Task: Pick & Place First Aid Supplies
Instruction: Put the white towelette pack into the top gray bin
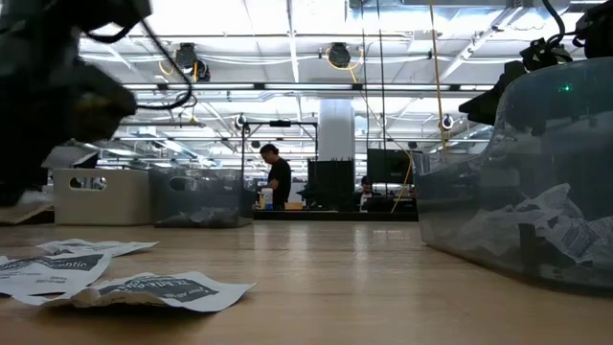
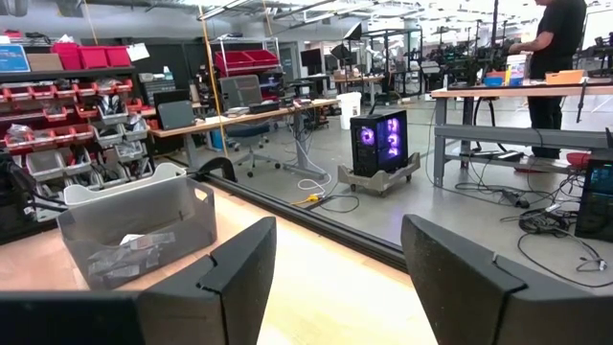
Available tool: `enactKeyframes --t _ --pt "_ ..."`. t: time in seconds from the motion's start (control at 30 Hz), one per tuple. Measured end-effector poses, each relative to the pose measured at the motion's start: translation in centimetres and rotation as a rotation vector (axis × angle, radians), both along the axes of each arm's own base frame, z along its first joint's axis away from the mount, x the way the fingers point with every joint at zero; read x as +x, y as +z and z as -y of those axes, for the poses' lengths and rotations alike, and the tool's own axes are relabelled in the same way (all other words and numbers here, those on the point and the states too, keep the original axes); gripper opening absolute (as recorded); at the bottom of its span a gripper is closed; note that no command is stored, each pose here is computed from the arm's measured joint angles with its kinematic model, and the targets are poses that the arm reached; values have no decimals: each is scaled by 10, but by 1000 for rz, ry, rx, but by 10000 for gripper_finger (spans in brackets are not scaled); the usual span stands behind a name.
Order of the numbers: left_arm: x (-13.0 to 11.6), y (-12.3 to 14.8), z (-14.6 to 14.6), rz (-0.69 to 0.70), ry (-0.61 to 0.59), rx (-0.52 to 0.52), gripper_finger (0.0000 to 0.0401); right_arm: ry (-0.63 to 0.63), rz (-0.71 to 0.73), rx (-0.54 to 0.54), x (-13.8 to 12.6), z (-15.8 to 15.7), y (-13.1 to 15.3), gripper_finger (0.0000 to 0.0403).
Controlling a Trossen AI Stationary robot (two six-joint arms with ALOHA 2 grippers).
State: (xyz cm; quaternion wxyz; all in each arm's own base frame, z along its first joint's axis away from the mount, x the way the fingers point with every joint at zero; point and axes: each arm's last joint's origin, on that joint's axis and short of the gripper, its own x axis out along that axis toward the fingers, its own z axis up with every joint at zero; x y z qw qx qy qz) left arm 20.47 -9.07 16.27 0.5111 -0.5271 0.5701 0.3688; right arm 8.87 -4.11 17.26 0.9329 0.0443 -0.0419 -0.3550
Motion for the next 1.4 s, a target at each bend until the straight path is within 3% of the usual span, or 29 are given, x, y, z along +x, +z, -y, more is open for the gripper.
enactKeyframes --t 0.43,0.67,0.77,1.13,1.4 --pt "40 54 -24 265 -397 6 3 0 0 0 0 0 0 221" --pt "44 82 -42 277 -586 31 3 0 0 0 0 0 0 221" --pt "44 89 -53 263 -568 33 2 0 0 0 0 0 0 220" --pt "27 88 -130 73 -318 77 3 0 0 0 0 0 0 220" --pt "7 88 -188 54 -160 98 3 0 0 0 0 0 0 221"
